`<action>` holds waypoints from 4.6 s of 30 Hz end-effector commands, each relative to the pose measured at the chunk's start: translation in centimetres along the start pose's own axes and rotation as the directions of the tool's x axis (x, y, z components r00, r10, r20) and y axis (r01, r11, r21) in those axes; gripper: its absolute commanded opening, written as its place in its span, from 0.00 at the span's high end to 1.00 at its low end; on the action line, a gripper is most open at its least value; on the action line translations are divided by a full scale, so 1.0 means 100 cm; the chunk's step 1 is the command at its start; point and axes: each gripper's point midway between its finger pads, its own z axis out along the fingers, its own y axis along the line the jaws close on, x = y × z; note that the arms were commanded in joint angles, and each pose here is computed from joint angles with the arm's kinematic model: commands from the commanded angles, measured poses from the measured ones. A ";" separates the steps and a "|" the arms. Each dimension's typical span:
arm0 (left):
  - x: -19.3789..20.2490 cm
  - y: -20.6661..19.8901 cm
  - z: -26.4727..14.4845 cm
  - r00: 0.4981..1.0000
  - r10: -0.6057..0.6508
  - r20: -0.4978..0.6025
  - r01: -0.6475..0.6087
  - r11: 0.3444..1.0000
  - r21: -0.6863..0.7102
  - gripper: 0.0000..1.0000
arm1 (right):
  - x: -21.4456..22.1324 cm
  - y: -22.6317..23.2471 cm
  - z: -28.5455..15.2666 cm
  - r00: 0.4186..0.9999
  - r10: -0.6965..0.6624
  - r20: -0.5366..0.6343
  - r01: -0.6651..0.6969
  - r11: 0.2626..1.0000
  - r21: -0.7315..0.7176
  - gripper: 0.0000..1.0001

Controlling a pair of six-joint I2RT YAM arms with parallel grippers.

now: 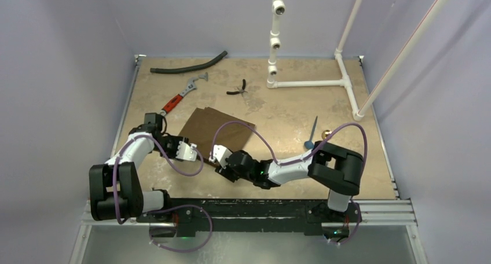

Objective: Fold the napkin into a case and place the utensils inside
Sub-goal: Pick up the upper triangle-folded napkin from the center of the board, then turn over the upper triangle folded napkin at the center of the board.

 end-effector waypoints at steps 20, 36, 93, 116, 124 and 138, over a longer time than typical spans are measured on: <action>-0.008 -0.002 0.003 0.998 0.066 0.025 -0.065 0.998 -0.024 0.59 | -0.024 -0.022 -0.006 0.997 0.072 0.037 -0.075 0.993 0.089 0.31; 0.005 -0.002 0.019 0.999 0.047 0.005 -0.046 0.998 -0.031 0.59 | 0.024 -0.007 -0.002 0.992 0.086 -0.094 -0.083 0.996 0.039 0.39; -0.132 -0.021 -0.125 0.972 -0.158 0.172 0.147 0.986 0.077 1.00 | -0.148 0.014 -0.183 0.911 0.411 0.033 -0.388 0.881 -0.272 1.00; -0.085 0.150 -0.028 0.776 -0.601 0.191 0.629 0.760 -0.164 0.49 | -0.007 -0.196 0.025 0.790 0.564 -0.240 -0.550 0.825 0.131 1.00; -0.100 0.102 0.012 0.749 -0.643 0.160 0.649 0.761 0.020 0.48 | -0.023 -0.197 0.029 0.799 0.559 -0.220 -0.559 0.826 0.070 1.00; -0.096 0.088 0.032 0.712 -0.700 0.066 0.685 0.712 0.153 0.69 | -0.052 -0.209 0.018 0.830 0.534 -0.161 -0.530 0.845 0.072 1.00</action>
